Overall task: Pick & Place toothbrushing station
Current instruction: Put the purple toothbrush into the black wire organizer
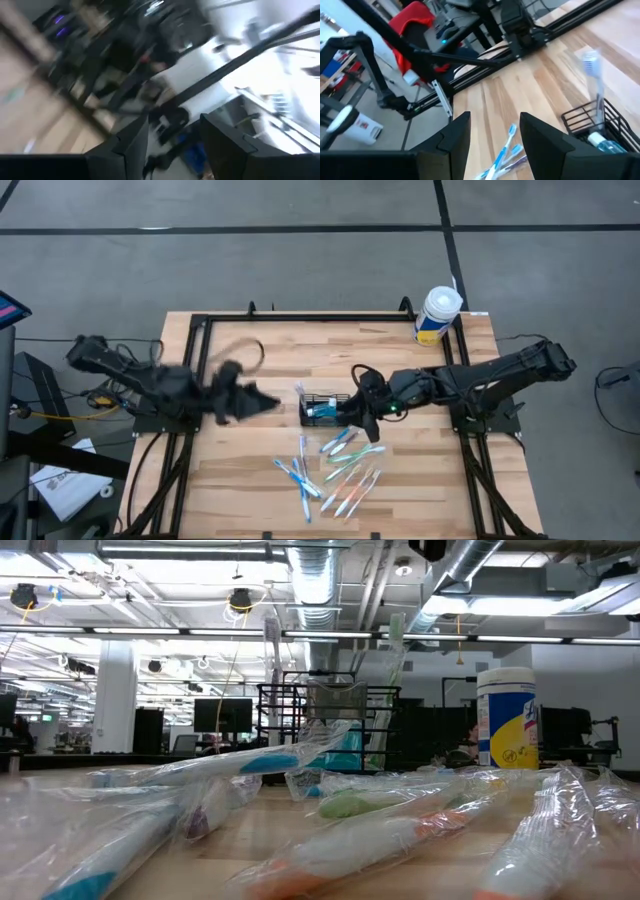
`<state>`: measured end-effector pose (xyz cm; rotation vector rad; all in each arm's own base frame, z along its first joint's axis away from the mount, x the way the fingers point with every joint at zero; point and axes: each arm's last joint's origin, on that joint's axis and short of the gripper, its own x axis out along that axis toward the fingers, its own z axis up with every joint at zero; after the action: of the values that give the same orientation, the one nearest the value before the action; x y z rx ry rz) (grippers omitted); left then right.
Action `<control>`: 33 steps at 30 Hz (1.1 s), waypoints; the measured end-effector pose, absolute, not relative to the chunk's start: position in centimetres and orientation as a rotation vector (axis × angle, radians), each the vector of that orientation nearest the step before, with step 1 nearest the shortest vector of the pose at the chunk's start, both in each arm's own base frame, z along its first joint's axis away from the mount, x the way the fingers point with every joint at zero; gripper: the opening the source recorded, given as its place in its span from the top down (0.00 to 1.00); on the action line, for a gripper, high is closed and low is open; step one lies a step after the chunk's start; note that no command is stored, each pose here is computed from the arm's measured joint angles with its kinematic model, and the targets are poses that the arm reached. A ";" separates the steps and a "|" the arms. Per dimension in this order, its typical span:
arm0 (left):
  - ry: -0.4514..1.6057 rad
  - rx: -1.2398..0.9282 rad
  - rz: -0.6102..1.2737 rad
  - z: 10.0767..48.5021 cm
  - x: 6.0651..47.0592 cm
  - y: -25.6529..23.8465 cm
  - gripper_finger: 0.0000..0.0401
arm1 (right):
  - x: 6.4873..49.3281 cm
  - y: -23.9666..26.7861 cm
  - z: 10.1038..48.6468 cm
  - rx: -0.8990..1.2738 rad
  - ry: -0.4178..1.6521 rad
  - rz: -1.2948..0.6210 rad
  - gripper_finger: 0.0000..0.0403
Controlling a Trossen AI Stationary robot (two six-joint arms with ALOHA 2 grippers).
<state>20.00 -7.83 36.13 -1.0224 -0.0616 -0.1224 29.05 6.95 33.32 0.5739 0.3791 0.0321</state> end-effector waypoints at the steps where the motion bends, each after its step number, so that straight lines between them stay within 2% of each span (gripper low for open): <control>1: -0.017 -1.049 -0.094 35.4 20.2 -8.7 0.57 | 29.0 7.0 33.3 0.564 0.378 0.041 0.60; 7: 0.209 -1.171 0.088 30.6 21.1 -13.4 0.58 | 29.0 7.3 33.4 0.507 0.390 0.110 0.60; 12: 0.393 -1.221 0.379 25.6 22.4 -13.9 0.58 | 29.0 7.4 33.4 0.467 0.398 0.175 0.60; 15: 0.498 -1.264 0.485 22.9 23.9 -13.5 0.58 | 29.0 7.5 33.4 0.460 0.404 0.200 0.60; 23: 0.735 -1.357 0.627 18.1 27.1 -11.5 0.58 | 28.9 7.6 33.4 0.455 0.410 0.235 0.60; 33: 0.789 -1.365 0.688 16.6 28.7 -8.3 0.58 | 28.9 7.6 33.5 0.425 0.408 0.272 0.60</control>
<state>28.70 -8.28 16.60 -1.3650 0.7894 0.6882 28.93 7.64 33.48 0.4246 0.4081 0.2715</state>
